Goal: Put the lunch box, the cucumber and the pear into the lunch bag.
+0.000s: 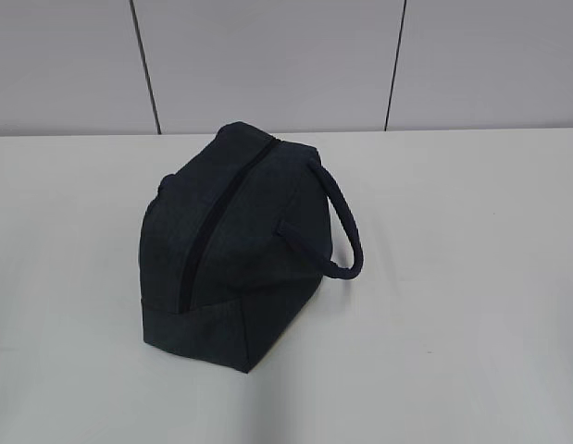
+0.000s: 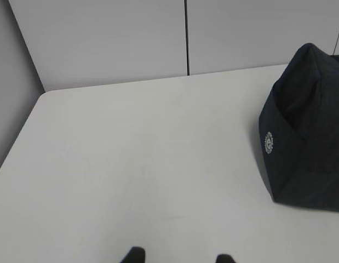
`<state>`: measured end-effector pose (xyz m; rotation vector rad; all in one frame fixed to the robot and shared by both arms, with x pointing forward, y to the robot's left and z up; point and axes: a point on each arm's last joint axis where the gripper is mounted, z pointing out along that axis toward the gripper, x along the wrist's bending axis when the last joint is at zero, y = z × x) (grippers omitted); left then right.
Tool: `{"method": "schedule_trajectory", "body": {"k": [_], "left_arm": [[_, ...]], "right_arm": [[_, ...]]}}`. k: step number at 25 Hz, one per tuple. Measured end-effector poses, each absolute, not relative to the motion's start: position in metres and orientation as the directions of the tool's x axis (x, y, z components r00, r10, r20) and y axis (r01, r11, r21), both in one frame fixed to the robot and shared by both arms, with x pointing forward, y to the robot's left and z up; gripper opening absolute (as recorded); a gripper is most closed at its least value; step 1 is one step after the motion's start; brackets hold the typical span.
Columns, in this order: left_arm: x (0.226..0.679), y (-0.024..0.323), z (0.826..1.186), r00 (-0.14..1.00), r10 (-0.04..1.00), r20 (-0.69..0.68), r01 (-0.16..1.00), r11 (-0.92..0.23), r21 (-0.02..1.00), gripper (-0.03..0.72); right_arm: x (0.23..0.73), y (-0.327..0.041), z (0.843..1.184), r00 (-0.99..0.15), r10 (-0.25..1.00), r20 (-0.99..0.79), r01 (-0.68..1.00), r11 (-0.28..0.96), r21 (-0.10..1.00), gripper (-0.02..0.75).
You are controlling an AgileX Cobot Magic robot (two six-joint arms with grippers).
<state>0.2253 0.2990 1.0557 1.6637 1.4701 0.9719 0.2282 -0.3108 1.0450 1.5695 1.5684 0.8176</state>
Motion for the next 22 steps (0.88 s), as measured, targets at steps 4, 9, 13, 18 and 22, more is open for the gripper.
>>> {"method": "schedule_trajectory", "body": {"k": [4, 9, 13, 18, 22], "left_arm": [[0.2253, 0.2990, 1.0557, 0.073, 0.994, 0.084, 0.466, -0.108, 0.878, 0.242], [0.2253, 0.2990, 1.0557, 0.073, 0.994, 0.084, 0.466, -0.108, 0.878, 0.242], [0.2253, 0.2990, 1.0557, 0.073, 0.994, 0.084, 0.466, -0.108, 0.878, 0.242], [0.2253, 0.2990, 1.0557, 0.073, 0.994, 0.084, 0.466, -0.108, 0.878, 0.242], [0.2253, 0.2990, 1.0557, 0.073, 0.994, 0.084, 0.466, -0.108, 0.878, 0.242]], "right_arm": [[0.2282, -0.3079, 1.0448, -0.014, 0.995, -0.103, 0.513, 0.095, 0.853, 0.443], [0.2282, -0.3072, 1.0447, -0.025, 0.994, -0.107, 0.513, 0.105, 0.852, 0.443], [0.2282, -0.3072, 1.0447, -0.026, 0.994, -0.108, 0.513, 0.106, 0.852, 0.443], [0.2282, -0.3072, 1.0447, -0.026, 0.994, -0.108, 0.513, 0.106, 0.852, 0.443], [0.2282, -0.3072, 1.0447, -0.026, 0.994, -0.108, 0.513, 0.106, 0.852, 0.443]]}}
